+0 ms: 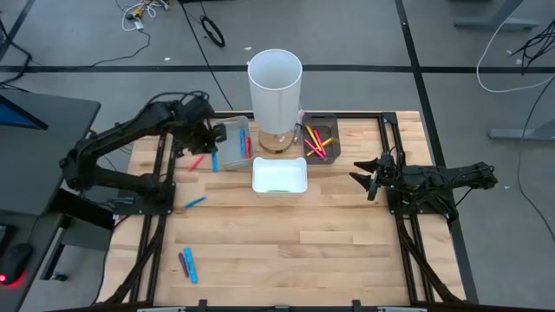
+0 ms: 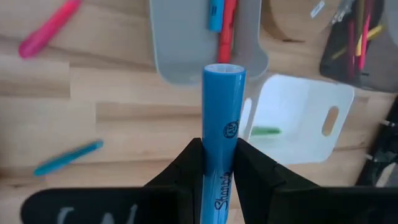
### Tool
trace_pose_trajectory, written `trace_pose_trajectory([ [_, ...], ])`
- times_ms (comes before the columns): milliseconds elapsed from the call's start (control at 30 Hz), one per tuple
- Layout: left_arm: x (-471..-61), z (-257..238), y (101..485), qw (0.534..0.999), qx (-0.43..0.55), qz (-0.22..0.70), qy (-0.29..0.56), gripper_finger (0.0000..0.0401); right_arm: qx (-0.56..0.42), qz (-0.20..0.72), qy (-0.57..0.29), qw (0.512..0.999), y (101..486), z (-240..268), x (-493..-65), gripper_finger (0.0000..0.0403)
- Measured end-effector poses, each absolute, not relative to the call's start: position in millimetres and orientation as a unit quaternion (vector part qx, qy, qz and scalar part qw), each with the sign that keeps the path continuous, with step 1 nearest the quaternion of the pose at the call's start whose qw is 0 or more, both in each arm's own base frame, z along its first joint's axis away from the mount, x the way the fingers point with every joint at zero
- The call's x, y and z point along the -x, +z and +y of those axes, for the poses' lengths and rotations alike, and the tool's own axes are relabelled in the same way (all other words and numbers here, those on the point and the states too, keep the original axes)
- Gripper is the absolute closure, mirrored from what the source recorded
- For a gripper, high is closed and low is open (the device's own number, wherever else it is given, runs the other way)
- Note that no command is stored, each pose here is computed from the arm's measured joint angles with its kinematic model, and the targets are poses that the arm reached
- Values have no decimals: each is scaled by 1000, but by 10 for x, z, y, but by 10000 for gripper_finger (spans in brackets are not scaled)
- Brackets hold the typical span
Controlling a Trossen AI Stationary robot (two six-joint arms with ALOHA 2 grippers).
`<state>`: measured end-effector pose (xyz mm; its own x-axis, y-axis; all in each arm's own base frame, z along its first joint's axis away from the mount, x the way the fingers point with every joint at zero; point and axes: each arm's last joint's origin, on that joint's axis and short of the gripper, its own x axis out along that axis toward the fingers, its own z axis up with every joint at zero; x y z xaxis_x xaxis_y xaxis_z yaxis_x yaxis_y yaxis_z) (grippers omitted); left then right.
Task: Pick & Place Markers
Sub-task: Put the top blue highlighter pen into the gray bin
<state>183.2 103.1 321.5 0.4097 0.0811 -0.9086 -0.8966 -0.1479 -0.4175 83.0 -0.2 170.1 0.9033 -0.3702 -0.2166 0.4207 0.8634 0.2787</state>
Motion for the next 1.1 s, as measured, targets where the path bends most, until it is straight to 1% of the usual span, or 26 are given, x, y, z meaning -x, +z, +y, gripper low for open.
trace_pose_trajectory([
  [367, -1924, 1559, 3313, 568, 614, 314, 449, 330, -161, 78, -205, 962, 1701, -1, -830, 160],
  [433, -1922, 1642, 3296, 561, 616, 312, 457, 330, -161, 78, -205, 962, 1701, -1, -830, 160],
  [633, -1929, 1854, 3146, 545, 616, 334, 460, 330, -161, 78, -207, 962, 1701, -2, -830, 160],
  [833, -2049, 1997, 2936, 533, 607, 363, 465, 330, -155, 69, -240, 956, 1704, -21, -822, 160],
  [1033, -2194, 2209, 2719, 542, 605, 358, 460, 330, -144, 71, -243, 957, 1704, -23, -821, 160],
  [1100, -2218, 2270, 2643, 537, 610, 360, 458, 330, -143, 71, -243, 957, 1704, -23, -821, 160],
])
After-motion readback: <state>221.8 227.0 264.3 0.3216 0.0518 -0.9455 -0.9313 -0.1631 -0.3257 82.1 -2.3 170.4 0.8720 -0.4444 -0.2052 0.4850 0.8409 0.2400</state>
